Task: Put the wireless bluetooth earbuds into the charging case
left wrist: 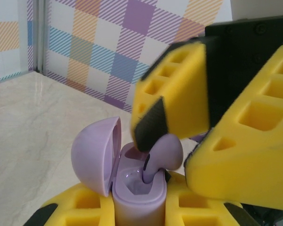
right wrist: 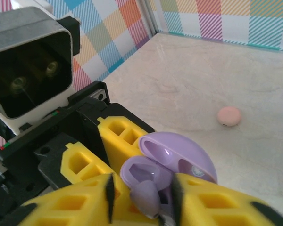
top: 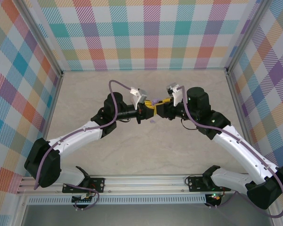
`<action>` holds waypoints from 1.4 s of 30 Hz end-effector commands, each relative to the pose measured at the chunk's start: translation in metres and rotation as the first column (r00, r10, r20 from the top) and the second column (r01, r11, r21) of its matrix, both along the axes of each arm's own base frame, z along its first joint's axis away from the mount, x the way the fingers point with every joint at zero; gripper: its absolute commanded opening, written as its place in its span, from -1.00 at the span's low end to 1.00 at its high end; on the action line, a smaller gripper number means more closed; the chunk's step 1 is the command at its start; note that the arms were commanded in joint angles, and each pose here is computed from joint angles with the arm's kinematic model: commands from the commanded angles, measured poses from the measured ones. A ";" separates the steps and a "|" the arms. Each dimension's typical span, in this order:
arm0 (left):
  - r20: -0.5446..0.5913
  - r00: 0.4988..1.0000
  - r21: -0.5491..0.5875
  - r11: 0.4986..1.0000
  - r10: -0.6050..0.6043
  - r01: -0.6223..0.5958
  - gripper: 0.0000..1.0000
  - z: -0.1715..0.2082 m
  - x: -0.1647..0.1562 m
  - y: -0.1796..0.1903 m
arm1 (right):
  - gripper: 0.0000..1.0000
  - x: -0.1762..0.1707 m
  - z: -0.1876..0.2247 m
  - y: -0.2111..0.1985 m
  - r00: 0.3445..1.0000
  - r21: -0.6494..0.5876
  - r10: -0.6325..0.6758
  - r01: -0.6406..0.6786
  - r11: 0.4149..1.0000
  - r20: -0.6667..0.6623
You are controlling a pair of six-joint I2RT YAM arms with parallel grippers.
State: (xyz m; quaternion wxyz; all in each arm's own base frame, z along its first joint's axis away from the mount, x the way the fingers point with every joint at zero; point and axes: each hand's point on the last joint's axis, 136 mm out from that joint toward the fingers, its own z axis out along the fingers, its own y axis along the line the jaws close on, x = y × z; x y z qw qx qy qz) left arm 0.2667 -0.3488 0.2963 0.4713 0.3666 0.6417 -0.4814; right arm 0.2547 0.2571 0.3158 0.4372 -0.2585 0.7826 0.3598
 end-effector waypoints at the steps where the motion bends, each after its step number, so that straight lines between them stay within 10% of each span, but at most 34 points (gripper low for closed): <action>1: 0.100 0.995 -0.034 0.999 -0.018 0.022 -0.91 0.028 -0.004 -0.004 | -0.02 -0.009 0.007 0.003 0.999 0.000 0.038 -0.038 0.999 -0.012; 16: 0.122 0.992 0.033 0.999 0.015 -0.019 -0.94 0.013 0.000 0.001 | 0.18 -0.005 0.023 -0.016 0.996 -0.028 -0.082 0.080 0.996 -0.046; 24: 0.138 0.990 0.029 0.999 0.034 -0.039 -0.95 0.019 0.001 0.004 | -0.13 0.011 -0.003 -0.040 0.963 -0.148 -0.254 0.239 0.960 -0.089; 42: 0.126 0.992 0.029 0.999 -0.018 0.015 -0.95 0.017 -0.005 -0.001 | -0.37 -0.004 -0.003 -0.008 0.989 -0.087 -0.054 0.043 0.995 -0.138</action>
